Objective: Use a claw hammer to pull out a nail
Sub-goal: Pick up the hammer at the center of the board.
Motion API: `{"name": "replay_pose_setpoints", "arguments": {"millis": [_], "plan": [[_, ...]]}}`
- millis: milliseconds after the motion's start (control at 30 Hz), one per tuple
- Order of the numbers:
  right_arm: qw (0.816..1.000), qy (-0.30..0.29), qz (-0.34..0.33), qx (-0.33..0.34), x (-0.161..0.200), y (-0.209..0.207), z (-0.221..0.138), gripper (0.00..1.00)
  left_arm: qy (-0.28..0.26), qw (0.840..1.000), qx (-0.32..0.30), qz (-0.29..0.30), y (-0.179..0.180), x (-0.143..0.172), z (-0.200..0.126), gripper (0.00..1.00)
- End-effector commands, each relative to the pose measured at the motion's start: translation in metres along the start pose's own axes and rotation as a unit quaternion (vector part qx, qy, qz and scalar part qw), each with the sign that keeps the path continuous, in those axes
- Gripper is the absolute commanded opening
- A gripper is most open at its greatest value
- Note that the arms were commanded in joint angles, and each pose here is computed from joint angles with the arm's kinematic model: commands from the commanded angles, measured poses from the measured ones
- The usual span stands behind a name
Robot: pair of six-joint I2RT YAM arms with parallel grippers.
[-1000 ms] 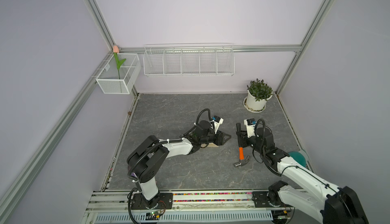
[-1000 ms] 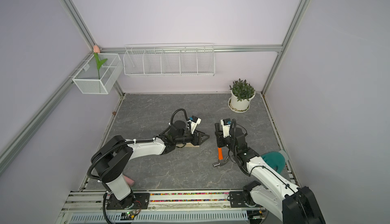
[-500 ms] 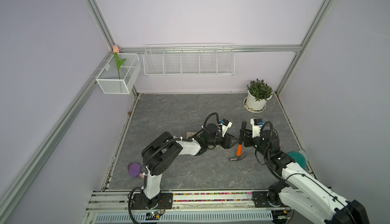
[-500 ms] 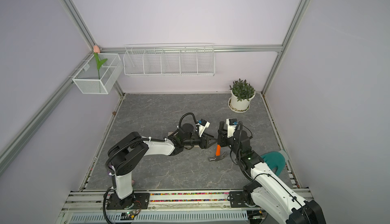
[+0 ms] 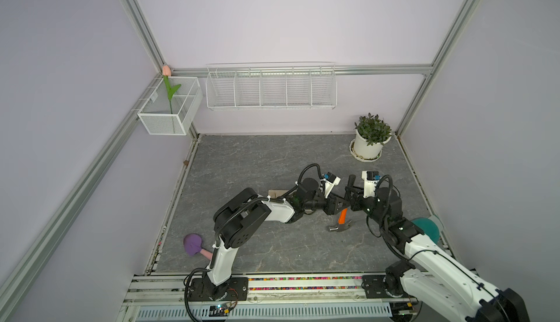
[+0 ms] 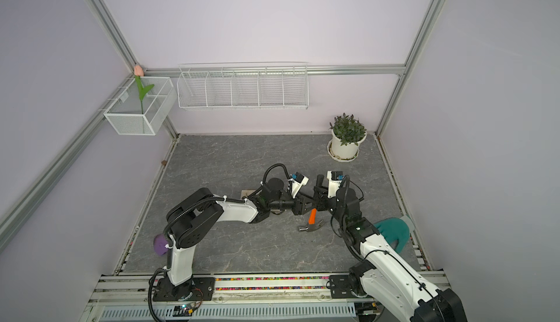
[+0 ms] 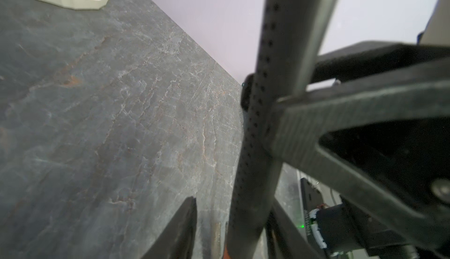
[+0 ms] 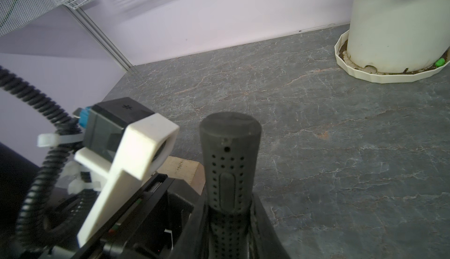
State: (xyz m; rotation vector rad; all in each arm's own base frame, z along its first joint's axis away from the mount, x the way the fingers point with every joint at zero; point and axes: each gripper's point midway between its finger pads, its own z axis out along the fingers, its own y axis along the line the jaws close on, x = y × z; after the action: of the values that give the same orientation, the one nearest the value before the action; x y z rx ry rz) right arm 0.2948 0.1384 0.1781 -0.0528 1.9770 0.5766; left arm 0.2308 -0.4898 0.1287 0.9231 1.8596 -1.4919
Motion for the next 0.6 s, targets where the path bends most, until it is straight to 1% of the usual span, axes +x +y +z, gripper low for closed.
{"name": "replay_pose_setpoints", "arguments": {"millis": [0,67,100,133,167,200,300,367,467,567], "plan": [[0.999,-0.038,0.026,-0.026,-0.021,0.008,-0.007,0.07,-0.025,0.999,0.018,0.025,-0.01,-0.013,0.003,0.24],[0.998,-0.037,0.036,-0.028,-0.021,0.005,-0.009,0.07,-0.032,0.999,0.025,0.032,-0.013,-0.017,0.001,0.11],[0.998,-0.036,0.039,-0.034,-0.022,0.005,-0.01,0.07,-0.034,0.998,0.028,0.035,-0.016,-0.019,0.0,0.03],[0.998,-0.035,0.038,-0.042,-0.023,0.007,-0.011,0.07,-0.035,0.998,0.029,0.036,-0.017,-0.021,-0.001,0.0],[0.998,-0.035,0.035,-0.049,-0.025,0.009,-0.012,0.07,-0.038,0.998,0.027,0.036,-0.019,-0.024,-0.003,0.0],[0.997,-0.037,0.032,-0.059,-0.029,0.013,-0.014,0.12,-0.043,0.998,0.028,0.038,-0.021,-0.027,-0.005,0.0],[0.993,-0.04,0.008,-0.109,-0.041,0.034,-0.023,0.33,-0.057,0.997,0.027,0.047,-0.031,-0.039,-0.014,0.0],[0.988,-0.043,-0.012,-0.145,-0.048,0.049,-0.031,0.42,-0.06,0.996,0.028,0.054,-0.039,-0.047,-0.02,0.0],[0.983,-0.05,-0.03,-0.174,-0.055,0.062,-0.04,0.57,-0.059,0.996,0.026,0.064,-0.049,-0.057,-0.027,0.0],[0.98,-0.039,-0.046,-0.191,-0.054,0.07,-0.047,0.66,-0.058,0.995,0.025,0.075,-0.058,-0.065,-0.033,0.0]]}}
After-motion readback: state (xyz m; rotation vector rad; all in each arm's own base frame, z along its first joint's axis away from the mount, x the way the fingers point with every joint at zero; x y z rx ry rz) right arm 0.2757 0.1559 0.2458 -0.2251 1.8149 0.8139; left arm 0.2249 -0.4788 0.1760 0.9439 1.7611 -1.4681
